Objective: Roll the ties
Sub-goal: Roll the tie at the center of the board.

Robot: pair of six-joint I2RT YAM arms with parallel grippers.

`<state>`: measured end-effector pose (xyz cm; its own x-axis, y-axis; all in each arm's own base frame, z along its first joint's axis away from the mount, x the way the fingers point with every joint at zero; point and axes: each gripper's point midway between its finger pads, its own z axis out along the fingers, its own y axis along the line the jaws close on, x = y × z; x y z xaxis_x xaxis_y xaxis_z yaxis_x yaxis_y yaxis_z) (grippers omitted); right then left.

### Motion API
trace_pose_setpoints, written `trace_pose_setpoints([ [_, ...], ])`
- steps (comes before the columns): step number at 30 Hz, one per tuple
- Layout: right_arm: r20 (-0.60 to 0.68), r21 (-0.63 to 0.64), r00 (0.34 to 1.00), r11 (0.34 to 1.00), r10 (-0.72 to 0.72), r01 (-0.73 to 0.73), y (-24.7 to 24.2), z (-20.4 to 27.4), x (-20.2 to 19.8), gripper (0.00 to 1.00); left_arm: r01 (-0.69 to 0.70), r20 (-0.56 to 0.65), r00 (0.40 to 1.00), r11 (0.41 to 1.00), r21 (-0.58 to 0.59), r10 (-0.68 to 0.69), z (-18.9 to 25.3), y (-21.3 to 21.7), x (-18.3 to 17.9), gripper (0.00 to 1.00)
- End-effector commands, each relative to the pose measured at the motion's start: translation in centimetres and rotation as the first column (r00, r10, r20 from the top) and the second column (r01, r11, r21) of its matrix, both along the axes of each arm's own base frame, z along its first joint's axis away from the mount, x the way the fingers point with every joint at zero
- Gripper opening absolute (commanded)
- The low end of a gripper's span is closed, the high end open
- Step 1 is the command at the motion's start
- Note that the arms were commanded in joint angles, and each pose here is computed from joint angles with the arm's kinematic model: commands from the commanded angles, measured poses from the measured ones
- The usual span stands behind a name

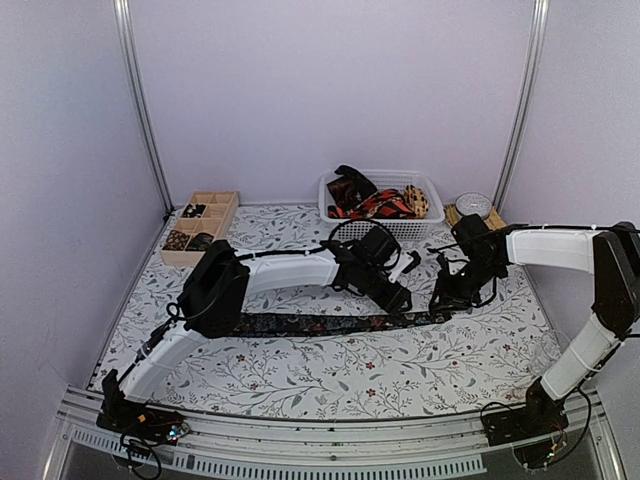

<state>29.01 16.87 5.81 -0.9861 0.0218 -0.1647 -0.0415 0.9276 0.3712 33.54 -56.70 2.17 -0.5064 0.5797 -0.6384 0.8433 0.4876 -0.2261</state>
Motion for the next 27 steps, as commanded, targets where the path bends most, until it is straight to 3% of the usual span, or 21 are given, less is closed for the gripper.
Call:
trace_pose_setpoints([
  [1,0.012,-0.027,1.0,0.999,0.029,-0.028,0.0,-0.6,0.6,0.3,0.043,-0.038,0.998,0.999,0.017,-0.042,-1.7,0.2,-1.2,0.66],
  [10,-0.01,0.093,0.998,0.994,0.056,-0.055,2.0,-1.5,0.3,0.33,0.118,-0.005,0.993,0.982,-0.145,-0.119,2.2,-0.4,-1.6,0.8],
  [16,-0.043,0.151,0.998,0.988,0.049,-0.042,2.6,-2.8,-0.1,0.35,0.066,-0.084,0.993,0.974,-0.218,-0.086,3.1,-0.4,-0.8,0.8],
  [27,-0.073,0.23,0.997,0.973,0.007,0.01,2.1,-3.7,0.0,0.36,-0.014,-0.159,0.987,0.971,-0.238,-0.025,1.8,-0.6,-0.2,0.83],
])
